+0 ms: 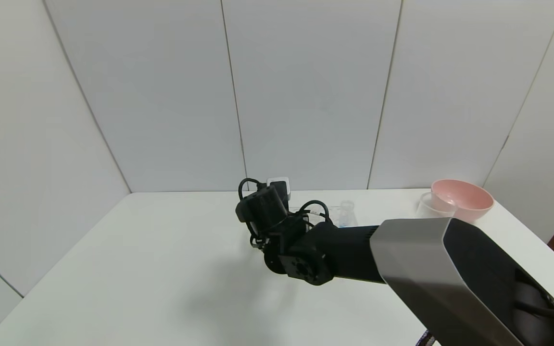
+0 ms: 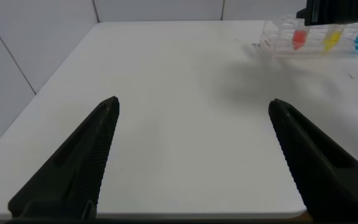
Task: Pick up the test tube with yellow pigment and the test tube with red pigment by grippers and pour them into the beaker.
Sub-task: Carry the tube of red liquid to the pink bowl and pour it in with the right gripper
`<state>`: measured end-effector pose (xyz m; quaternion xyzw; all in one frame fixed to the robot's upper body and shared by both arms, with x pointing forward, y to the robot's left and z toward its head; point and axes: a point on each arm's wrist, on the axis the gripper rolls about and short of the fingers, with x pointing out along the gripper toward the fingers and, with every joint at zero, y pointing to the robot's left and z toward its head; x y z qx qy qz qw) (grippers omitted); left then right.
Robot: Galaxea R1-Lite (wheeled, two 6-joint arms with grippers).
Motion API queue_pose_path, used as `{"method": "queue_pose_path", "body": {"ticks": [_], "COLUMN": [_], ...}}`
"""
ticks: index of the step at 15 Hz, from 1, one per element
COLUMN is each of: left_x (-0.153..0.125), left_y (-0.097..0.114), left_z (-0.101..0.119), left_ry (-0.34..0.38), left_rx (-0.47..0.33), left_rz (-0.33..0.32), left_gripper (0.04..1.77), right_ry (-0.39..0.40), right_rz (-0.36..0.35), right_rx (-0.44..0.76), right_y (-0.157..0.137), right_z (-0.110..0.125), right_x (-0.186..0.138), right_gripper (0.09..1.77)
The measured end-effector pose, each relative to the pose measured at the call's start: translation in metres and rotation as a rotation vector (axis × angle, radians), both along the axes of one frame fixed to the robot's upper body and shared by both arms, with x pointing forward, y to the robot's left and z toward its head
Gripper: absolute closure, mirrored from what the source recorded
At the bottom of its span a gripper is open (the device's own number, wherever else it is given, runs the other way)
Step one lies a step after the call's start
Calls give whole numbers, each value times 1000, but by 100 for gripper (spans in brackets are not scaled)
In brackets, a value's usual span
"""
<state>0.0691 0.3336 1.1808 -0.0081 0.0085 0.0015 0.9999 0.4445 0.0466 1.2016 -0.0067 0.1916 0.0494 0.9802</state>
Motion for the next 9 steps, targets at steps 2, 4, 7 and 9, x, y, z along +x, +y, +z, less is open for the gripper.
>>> {"method": "queue_pose_path", "body": {"ticks": [2,4,7,9], "left_x": [0,0,0,0], "left_y": [0,0,0,0], "left_z": [0,0,0,0], "left_ry": [0,0,0,0], "left_rx": [0,0,0,0], "left_rz": [0,0,0,0], "left_gripper": [9,9,9,9], "right_ry": [-14,-36,-73,-92], "right_rz": [1,-1,12,23], "right_rx": [14,36,40,41], "right_y": [-2,-6,-12,-14], "right_z": [10,28,55,69], "right_x": [-1,-2,-7,-11], "right_gripper": [136,136,136,136]}}
